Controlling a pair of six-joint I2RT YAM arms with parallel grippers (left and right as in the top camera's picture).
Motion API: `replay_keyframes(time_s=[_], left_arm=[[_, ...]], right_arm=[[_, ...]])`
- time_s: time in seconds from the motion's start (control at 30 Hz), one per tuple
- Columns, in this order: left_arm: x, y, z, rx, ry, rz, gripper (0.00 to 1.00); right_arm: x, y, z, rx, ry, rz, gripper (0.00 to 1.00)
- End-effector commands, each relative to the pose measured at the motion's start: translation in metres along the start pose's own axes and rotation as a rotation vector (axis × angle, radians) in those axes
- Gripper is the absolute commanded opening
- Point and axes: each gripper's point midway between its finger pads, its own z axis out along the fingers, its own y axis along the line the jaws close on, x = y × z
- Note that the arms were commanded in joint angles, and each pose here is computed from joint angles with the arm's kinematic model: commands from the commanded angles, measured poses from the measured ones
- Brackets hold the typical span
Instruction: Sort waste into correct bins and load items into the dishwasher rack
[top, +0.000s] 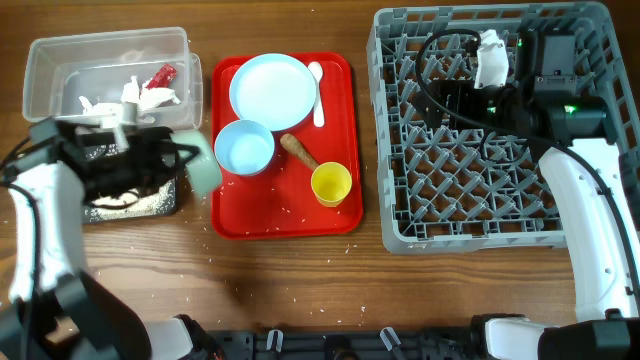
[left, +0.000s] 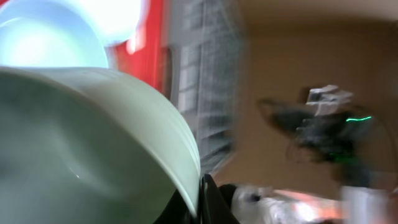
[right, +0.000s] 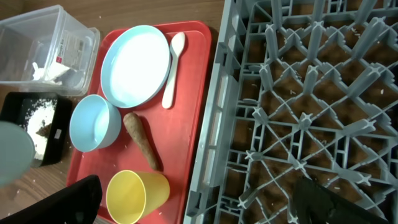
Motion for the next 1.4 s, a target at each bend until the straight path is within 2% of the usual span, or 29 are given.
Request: replay_keyframes(time_s=[0.0, 0.07, 0.17, 0.27, 0.33, 0.43, 0.53, 0.6, 0.67, 0.8, 0.87, 0.93, 1.0, 1.1, 1.23, 1.37], left_arm=[[0.026, 0.041, 0.012, -0.594, 0.038, -0.01, 0.04], [0.033, 0.047, 0.025, -0.791, 0.037, 0.06, 0.04], [0.052, 0.052, 0.064, -0.957, 0.086, 0.224, 0.04], [0.071, 0.074, 0.08, -1.102, 0.121, 0.306, 0.04], [0.082, 0.083, 0.101, -1.095, 0.157, 0.348, 0.04], [0.083, 0.093, 0.121, -1.067, 0.135, 0.368, 0.07], [0.077, 0.091, 0.128, -1.045, 0.112, 0.379, 0.21], [0.078, 0.09, 0.13, -1.038, 0.114, 0.378, 0.52], [0.078, 0.08, 0.136, -0.988, 0.127, 0.384, 0.57], [0.043, -0.003, 0.157, -0.784, 0.026, 0.504, 0.66], [0.021, -0.026, 0.168, -0.704, -0.07, 0.545, 0.66], [0.003, -0.033, 0.177, -0.653, -0.196, 0.402, 0.64], [0.001, -0.019, 0.191, -0.676, -0.213, 0.338, 0.68], [0.002, 0.032, 0.21, -0.794, -0.211, 0.194, 0.71], [0.015, 0.069, 0.242, -0.837, -0.149, 0.184, 0.71], [0.013, 0.083, 0.246, -0.866, -0.162, 0.165, 0.69]], right_arm=[[-0.004, 0.003, 0.002, -0.011, -0.002, 0.008, 1.0], [-0.004, 0.003, 0.002, -0.011, -0.001, 0.008, 1.0], [-0.003, 0.003, 0.002, -0.011, 0.0, 0.009, 1.0], [-0.003, 0.003, 0.002, -0.011, 0.0, 0.009, 1.0], [-0.003, 0.003, 0.002, -0.011, 0.001, 0.01, 1.0], [-0.002, 0.003, 0.002, -0.011, 0.003, 0.01, 1.0], [-0.003, 0.003, 0.002, -0.011, 0.003, 0.01, 1.0], [-0.002, 0.003, 0.002, -0.011, 0.003, 0.01, 1.0], [-0.003, 0.003, 0.002, -0.011, 0.002, 0.01, 1.0], [-0.003, 0.003, 0.002, -0.012, 0.002, 0.01, 1.0], [-0.003, 0.003, 0.002, -0.012, 0.001, 0.009, 1.0], [-0.002, 0.003, 0.002, -0.012, 0.003, 0.011, 1.0], [-0.003, 0.003, 0.002, -0.012, 0.002, 0.018, 1.0], [-0.002, 0.003, 0.002, -0.011, 0.003, 0.019, 1.0], [-0.002, 0.003, 0.002, -0.011, 0.004, 0.019, 1.0], [-0.002, 0.003, 0.002, -0.011, 0.004, 0.019, 1.0]])
